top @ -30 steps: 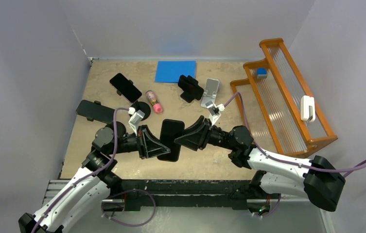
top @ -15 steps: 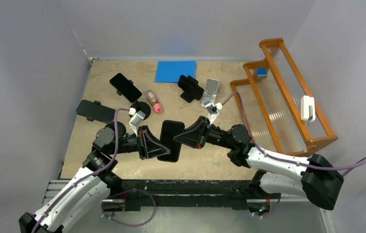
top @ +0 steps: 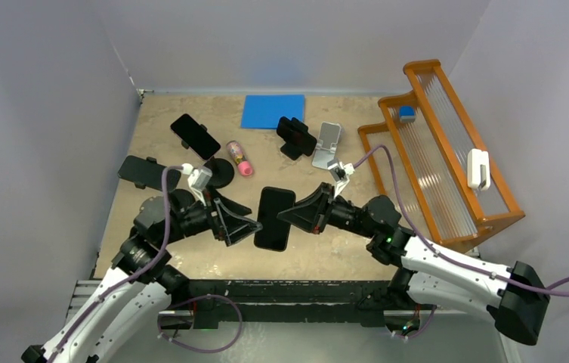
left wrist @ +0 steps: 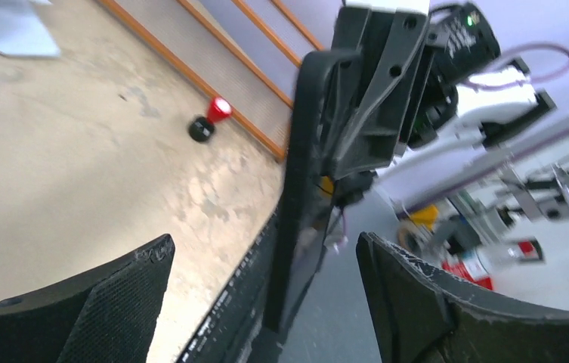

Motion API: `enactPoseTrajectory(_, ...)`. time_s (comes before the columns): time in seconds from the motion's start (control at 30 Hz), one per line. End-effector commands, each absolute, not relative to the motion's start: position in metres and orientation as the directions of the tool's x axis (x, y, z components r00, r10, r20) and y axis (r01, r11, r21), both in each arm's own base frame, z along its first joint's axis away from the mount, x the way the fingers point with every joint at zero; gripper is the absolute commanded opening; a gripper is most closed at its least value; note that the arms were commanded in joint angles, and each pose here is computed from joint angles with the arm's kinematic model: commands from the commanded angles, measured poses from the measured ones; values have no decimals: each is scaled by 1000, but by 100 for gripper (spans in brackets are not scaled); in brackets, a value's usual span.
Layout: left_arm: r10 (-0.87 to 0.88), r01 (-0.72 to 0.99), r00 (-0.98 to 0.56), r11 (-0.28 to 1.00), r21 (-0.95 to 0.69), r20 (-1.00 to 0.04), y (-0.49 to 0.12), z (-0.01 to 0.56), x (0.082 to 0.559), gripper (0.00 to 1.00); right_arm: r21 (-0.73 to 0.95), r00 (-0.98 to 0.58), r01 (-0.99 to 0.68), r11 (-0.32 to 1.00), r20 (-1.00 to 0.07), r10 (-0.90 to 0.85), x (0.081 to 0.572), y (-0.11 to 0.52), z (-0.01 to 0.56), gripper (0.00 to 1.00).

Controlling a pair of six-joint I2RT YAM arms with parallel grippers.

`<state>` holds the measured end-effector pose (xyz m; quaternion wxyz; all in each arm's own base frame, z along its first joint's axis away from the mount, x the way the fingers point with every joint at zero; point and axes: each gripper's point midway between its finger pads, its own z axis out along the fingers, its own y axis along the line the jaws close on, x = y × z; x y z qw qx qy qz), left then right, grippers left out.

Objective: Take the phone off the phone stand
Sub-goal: Place the phone at the center of the board.

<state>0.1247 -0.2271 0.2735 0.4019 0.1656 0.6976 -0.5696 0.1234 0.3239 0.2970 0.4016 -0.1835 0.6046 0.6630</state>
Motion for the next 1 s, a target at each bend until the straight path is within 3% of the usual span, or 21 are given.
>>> enactPoseTrajectory(0.0, -323, 635, -477, 517, -574, -817, -196, 298, 154, 89, 650, -552, -703, 290, -755, 354, 161, 314, 292, 0)
enactPoseTrajectory(0.2, -327, 622, -273, 657, -425, -905, -171, 335, 176, 90, 696, -628, -616, 370, -717, 303, 171, 322, 243, 0)
enactPoseTrajectory(0.4, -291, 654, -155, 686, -319, -944, -175, 356, 194, 88, 760, -721, -567, 318, -644, 254, 174, 353, 214, 0)
enactPoseTrajectory(0.73, -226, 714, -158, 647, -269, -961, -189, 325, 194, 83, 897, -885, -407, 173, -435, 170, 172, 408, 175, 0)
enactPoseTrajectory(0.97, -226, 708, -151, 655, -265, -962, -184, 325, 190, 83, 927, -912, -322, 193, -359, 200, 191, 431, 156, 0)
